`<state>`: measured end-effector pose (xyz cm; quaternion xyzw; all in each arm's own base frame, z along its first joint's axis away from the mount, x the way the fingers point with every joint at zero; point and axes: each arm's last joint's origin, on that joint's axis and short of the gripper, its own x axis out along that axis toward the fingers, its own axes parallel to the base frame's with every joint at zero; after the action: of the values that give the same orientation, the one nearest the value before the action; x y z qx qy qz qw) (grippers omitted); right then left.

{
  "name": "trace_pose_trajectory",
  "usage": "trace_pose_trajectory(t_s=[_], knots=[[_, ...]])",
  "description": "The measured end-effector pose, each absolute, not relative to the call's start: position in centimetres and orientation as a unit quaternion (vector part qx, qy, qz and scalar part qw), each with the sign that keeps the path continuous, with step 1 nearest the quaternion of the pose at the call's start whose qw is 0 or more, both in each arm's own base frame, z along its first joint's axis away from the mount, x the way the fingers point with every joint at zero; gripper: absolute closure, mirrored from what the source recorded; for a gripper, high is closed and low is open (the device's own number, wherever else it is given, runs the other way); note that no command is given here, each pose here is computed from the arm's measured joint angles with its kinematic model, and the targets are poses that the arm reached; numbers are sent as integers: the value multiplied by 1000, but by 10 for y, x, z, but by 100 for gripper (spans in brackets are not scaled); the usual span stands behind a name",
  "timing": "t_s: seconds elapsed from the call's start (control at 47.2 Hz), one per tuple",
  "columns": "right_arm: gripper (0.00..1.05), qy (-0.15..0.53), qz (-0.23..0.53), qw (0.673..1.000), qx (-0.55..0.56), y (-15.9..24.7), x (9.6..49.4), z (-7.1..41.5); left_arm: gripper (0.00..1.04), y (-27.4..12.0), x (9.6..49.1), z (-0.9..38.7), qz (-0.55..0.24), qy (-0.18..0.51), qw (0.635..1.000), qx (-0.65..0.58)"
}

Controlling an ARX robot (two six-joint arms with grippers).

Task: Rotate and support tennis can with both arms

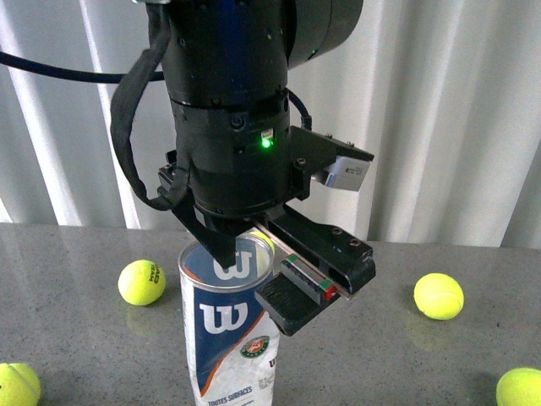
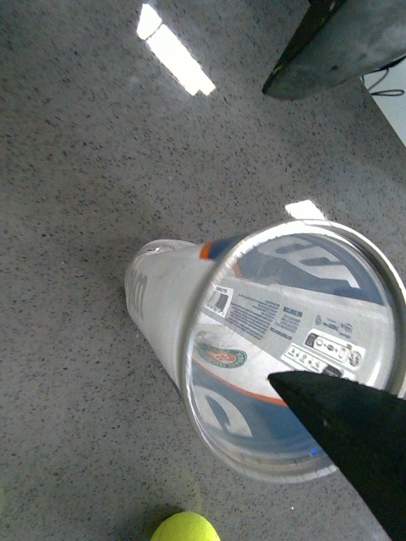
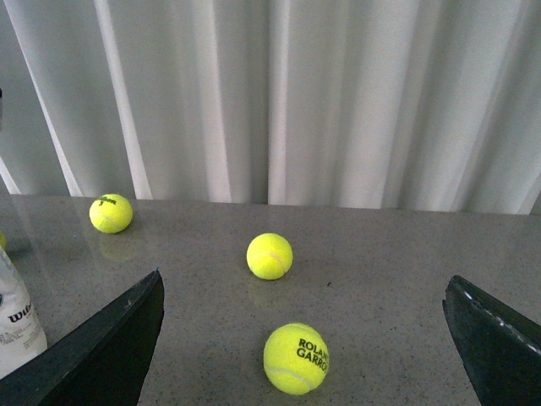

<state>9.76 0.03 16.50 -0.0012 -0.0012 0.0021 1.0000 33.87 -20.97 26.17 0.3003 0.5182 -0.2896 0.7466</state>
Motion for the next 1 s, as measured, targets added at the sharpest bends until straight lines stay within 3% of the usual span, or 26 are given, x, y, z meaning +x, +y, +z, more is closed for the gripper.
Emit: trace_pose_trajectory(t_s=[0.042,0.254,0.381,0.614,0.699,0.784,0.826,0.889,0.995], knots=[[7,-1,2,1000,-1,0,98,165,5,-207,338,267,-290,511,755,289],[7,-1,2,1000,-1,0,98,165,7,-193,332,290,-298,477,802,203],[7,-1,2,1000,-1,0,98,165,7,-175,326,307,-242,404,877,96],[7,-1,2,1000,-1,0,98,165,7,-169,324,312,-214,391,894,56],[7,-1,2,1000,-1,0,98,165,21,-161,321,296,-104,251,959,80],[7,-1,2,1000,-1,0,98,165,33,-141,305,280,-37,147,987,56],[7,-1,0,1000,-1,0,98,165,44,-121,291,277,-19,52,998,14],[7,-1,0,1000,-1,0,98,165,54,-101,274,271,-9,4,1000,-5],[7,-1,2,1000,-1,0,98,165,71,-78,253,255,-1,-15,1000,-11]])
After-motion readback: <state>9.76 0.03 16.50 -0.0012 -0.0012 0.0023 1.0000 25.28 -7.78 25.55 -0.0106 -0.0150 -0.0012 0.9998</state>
